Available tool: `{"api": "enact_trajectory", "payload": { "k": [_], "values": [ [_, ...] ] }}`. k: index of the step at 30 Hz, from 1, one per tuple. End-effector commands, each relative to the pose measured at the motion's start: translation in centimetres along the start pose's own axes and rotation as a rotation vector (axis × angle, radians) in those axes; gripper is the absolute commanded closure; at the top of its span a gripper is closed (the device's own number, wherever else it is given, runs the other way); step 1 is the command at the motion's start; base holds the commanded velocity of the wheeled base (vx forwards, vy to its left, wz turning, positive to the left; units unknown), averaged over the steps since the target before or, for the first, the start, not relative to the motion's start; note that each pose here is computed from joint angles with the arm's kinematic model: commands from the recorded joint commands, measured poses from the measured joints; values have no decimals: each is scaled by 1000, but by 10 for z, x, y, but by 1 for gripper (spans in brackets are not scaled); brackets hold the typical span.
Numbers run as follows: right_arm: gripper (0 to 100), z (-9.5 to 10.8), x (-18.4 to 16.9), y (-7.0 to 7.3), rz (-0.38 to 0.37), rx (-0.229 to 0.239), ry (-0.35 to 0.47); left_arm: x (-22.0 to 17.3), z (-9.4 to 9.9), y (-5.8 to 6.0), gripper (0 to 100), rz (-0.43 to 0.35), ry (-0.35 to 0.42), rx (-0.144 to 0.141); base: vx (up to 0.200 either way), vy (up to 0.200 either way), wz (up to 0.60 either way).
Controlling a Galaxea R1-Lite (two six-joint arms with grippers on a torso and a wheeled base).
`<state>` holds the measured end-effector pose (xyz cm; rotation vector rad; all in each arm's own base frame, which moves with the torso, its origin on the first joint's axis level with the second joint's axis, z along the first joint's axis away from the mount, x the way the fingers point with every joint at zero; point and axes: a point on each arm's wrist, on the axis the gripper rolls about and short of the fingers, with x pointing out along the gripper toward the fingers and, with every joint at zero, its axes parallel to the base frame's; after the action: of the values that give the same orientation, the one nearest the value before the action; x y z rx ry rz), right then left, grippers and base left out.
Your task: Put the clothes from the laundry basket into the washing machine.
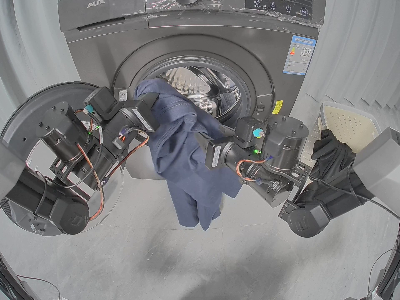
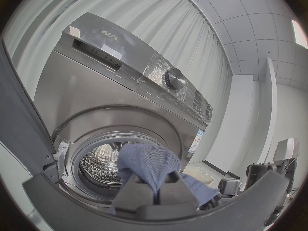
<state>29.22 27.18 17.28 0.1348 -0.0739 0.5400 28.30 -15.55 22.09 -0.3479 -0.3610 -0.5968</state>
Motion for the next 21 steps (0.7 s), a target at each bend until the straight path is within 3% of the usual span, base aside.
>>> {"api": "enact_trajectory", "payload": {
  "k": [1, 9, 17, 21],
  "values": [
    [0, -4, 6, -6, -19, -6, 8, 0, 2, -2, 100, -7, -8, -2, 0, 0, 0],
    [0, -19, 21, -18, -55, -35, 26, 0, 2, -3, 100, -9, -7, -3, 0, 0, 0],
    [0, -18, 21, -8, -38, -35, 14, 0, 1, -3, 100, -8, -4, -2, 0, 0, 0],
    [0, -16, 15, 7, 1, -27, 9, 0, -1, -2, 100, -5, 1, -3, 0, 0, 0]
  ]
}}
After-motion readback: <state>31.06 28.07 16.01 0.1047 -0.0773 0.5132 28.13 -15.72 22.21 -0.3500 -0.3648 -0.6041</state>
